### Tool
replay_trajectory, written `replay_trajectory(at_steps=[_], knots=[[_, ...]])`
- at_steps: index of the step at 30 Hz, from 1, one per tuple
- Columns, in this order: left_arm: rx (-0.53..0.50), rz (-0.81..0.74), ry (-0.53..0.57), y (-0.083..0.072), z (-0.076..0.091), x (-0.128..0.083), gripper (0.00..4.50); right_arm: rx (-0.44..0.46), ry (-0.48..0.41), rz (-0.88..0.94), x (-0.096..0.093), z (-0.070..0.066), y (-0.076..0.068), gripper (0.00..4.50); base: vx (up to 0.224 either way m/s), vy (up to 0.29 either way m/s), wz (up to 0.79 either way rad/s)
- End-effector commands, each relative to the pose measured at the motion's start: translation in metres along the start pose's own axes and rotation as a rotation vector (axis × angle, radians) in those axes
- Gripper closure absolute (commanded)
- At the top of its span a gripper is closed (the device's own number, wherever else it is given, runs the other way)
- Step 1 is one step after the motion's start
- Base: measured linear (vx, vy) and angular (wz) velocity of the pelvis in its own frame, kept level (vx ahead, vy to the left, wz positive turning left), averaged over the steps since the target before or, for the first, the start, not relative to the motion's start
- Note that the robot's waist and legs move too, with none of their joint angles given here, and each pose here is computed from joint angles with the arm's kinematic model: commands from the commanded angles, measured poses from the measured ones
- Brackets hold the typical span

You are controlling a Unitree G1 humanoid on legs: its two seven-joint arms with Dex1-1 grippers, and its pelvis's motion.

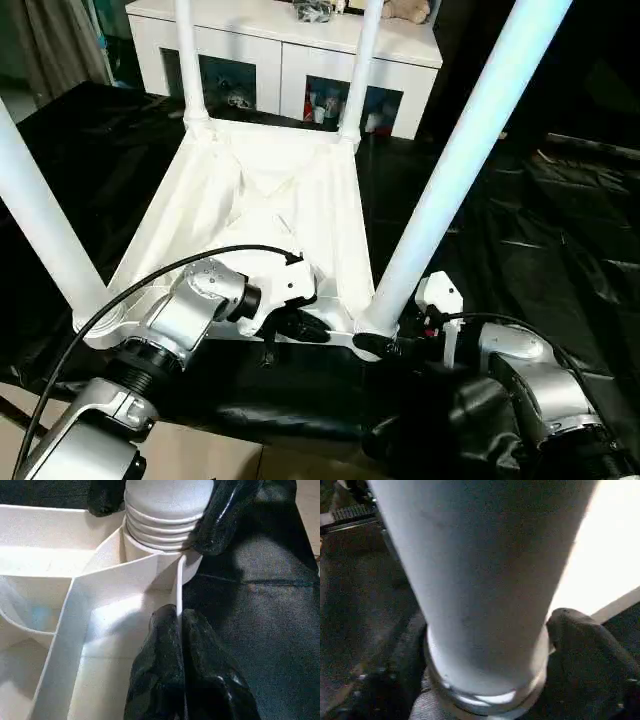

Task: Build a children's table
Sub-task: Rotate leg to tighten

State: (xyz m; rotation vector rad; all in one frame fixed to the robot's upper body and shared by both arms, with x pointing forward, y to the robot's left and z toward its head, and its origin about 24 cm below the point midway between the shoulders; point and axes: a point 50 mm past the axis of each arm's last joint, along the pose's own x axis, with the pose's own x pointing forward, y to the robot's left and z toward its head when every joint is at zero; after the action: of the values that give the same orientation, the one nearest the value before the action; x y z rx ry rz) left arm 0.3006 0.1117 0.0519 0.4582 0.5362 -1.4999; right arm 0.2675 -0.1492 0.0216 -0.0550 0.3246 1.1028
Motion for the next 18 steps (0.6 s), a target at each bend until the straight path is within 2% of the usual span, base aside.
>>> replay_trajectory(at_steps=[1,8,13,16,18], knots=[[-0.063,-0.103,0.022,-0.015,-0.015,0.016,4.5,0.006,0.012,-0.009,-0.001,0.001,-0.003,0.99,0.0,0.0,0.0],[-0.08,-0.109,0.022,-0.016,-0.017,0.015,4.5,0.048,-0.003,-0.003,0.0,0.0,-0.003,1.56,0.0,0.0,0.0],[-0.093,-0.093,0.014,-0.015,-0.017,0.016,4.5,0.071,-0.029,-0.059,0.002,-0.003,-0.005,1.71,0.0,0.0,0.0],[-0.147,0.08,-0.007,0.0,-0.013,0.026,4.5,0.145,-0.061,-0.372,0.009,-0.011,-0.028,1.73,0.0,0.0,0.0],[-0.163,0.138,-0.01,0.005,-0.011,0.03,4.5,0.176,-0.067,-0.443,0.011,-0.013,-0.032,1.74,-0.032,0.0,-0.02]])
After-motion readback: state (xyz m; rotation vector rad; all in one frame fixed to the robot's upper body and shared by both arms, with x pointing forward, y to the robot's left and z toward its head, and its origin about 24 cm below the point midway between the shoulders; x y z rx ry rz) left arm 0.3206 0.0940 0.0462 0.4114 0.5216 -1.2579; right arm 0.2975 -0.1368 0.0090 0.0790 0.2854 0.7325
